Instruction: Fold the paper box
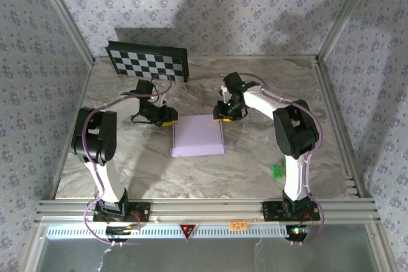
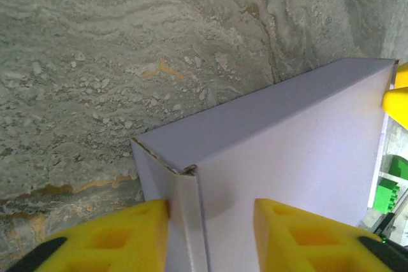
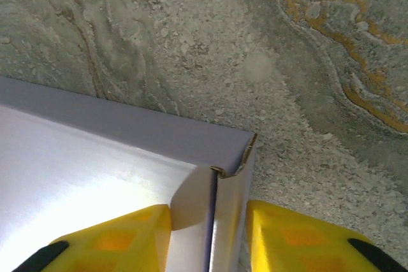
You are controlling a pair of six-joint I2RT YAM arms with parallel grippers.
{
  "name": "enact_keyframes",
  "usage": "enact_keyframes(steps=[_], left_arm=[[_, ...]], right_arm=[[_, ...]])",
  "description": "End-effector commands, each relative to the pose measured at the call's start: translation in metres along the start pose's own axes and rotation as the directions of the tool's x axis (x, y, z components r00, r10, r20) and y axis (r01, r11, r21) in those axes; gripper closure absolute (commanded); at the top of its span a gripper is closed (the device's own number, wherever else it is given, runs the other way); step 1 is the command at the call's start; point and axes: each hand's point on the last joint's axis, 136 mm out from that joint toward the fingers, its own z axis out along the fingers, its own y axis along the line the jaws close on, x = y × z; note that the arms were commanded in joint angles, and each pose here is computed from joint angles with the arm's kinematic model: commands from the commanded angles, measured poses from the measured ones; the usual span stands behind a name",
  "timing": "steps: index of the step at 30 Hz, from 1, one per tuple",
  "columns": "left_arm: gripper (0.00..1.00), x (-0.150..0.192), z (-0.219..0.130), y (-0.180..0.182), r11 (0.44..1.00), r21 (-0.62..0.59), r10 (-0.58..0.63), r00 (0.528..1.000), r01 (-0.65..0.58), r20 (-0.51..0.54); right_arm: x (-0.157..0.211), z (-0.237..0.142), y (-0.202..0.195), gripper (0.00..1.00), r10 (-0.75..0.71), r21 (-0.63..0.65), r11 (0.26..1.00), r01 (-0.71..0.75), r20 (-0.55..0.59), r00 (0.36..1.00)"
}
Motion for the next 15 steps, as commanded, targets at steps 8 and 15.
enact_keyframes(steps=[8,15], left_arm=[[0.69,0.041,0.002,-0.017,0.998,0.069,0.01,1.0,-0.009,-0.027],[0.6,0.058,-0.024,-0.01,0.998,-0.04,0.047,0.999,-0.046,0.014]], right_arm=[[0.032,0.0,0.014,0.71,-0.039,-0.031,0.999,0.037,-0.047,0.998],[0.052,-0.009,0.012,0.63,-0.071,0.005,0.997,0.071,-0.047,0.996]])
